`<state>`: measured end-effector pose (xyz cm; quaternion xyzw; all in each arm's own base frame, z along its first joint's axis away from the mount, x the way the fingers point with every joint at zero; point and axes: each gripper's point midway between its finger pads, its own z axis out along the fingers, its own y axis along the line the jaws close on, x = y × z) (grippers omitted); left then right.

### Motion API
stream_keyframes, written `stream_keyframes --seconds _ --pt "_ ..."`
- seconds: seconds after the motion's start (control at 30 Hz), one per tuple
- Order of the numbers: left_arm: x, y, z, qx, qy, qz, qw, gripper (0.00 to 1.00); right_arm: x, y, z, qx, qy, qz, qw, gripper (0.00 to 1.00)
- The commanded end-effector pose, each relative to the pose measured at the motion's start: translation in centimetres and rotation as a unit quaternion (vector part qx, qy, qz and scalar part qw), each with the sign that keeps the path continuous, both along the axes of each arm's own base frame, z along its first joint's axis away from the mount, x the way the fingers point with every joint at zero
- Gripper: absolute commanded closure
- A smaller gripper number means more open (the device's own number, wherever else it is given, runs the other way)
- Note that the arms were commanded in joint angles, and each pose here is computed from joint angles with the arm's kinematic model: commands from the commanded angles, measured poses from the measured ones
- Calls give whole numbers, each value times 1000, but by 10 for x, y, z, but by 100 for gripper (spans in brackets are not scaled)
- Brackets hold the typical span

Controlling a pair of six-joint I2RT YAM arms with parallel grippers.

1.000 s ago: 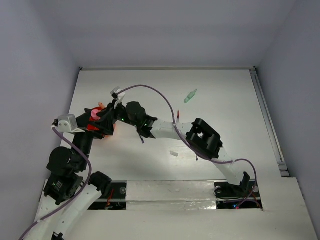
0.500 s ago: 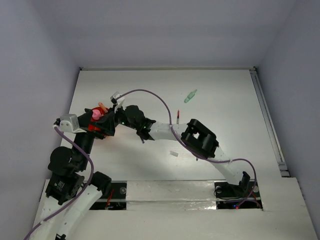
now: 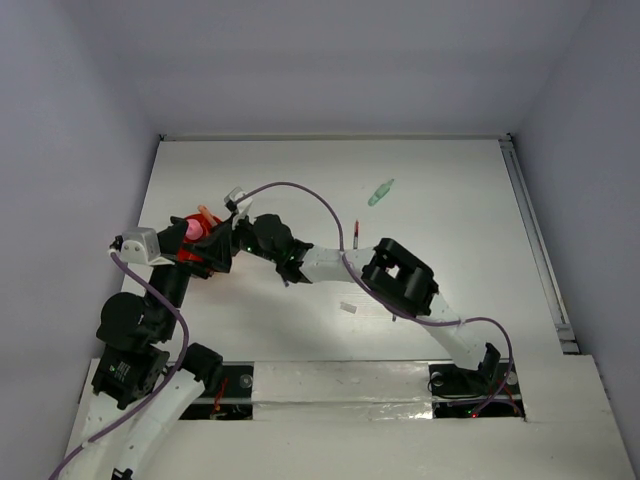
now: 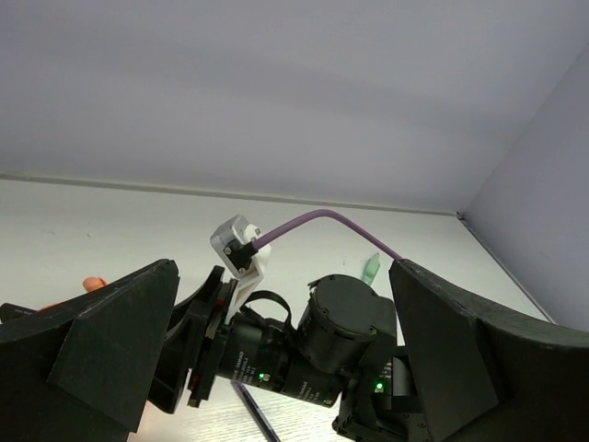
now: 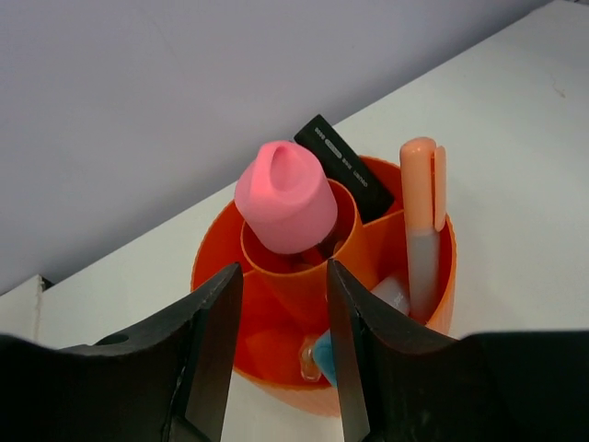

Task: Sort the stationery into containers
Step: Place the pen in the storage box, then pick up the pen from the center of the board.

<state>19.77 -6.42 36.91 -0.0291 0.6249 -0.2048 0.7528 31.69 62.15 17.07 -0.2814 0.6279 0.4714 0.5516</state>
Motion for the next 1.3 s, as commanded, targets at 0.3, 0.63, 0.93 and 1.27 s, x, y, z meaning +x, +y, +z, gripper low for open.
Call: stream_keyframes --seconds 0.3,0.63,0.93,1.27 --pt "1 -2 10 -2 -23 -5 1000 1 -3 -103 137 46 -43 -121 991 75" --pt "-3 -10 13 2 -28 -31 999 1 113 -371 18 -156 165 -419 879 79" --pt "-2 -12 12 5 -26 -34 999 1 150 -447 -71 -281 262 -457 802 12" --pt "-4 -13 12 6 -30 -39 999 1 190 -434 -125 -309 303 -462 775 10"
